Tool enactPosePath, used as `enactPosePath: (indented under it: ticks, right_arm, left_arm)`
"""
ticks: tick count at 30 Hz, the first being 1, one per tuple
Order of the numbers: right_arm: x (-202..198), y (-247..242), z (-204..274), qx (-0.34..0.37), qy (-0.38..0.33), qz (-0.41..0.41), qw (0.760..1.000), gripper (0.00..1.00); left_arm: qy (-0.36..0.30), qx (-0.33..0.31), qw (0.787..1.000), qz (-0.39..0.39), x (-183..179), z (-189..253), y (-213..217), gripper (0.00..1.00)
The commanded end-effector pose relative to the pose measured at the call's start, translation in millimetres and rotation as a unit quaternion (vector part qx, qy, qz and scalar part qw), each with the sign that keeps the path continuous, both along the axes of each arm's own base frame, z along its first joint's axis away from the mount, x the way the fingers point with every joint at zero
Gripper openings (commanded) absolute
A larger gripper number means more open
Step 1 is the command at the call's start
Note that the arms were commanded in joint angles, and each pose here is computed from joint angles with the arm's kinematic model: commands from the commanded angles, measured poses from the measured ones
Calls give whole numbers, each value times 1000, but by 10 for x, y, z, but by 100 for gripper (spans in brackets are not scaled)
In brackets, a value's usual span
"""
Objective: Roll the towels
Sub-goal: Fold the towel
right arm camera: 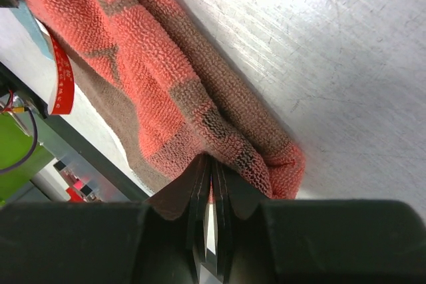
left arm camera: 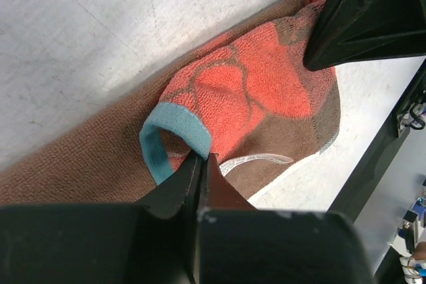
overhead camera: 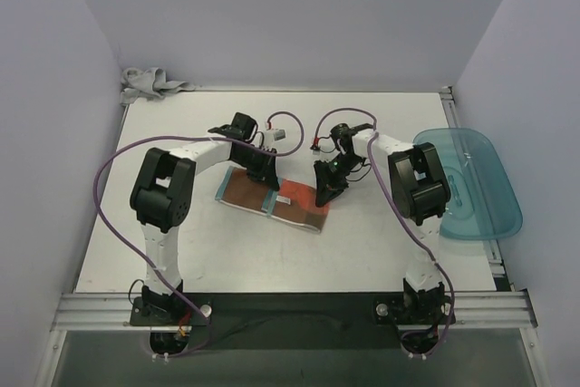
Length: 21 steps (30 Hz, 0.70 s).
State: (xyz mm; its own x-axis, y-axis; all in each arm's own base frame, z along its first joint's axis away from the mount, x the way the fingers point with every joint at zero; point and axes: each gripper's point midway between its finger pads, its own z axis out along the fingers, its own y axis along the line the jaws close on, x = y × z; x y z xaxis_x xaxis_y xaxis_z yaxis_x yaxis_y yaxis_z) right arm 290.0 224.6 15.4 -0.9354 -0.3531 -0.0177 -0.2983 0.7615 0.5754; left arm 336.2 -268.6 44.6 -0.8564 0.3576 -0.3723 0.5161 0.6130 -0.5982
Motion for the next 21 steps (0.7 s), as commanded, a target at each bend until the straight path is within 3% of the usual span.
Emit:
enactPosePath:
  ticks: [1, 6, 12, 17, 21]
  right_arm:
    - [-67, -95, -86, -23, 16, -5, 1000, 8]
    - [-102, -118, -118, -28, 19, -5, 999, 7]
    - [-130, -77, -94, -19, 20, -6, 1000, 7]
    - [-150, 47, 128, 23, 14, 1, 1000, 10]
    - [30, 51, 492, 54, -35, -4, 998, 11]
  left_arm:
    - [-32, -21, 999, 18, 225, 141, -13, 0]
    - [-23, 2, 998, 55, 351, -27, 261, 0]
    - [-12, 19, 998, 51, 354, -219, 297, 0]
    - [-15, 23, 999, 39, 358, -158, 320, 34]
    - [-37, 19, 999, 31, 295, 159, 473, 44]
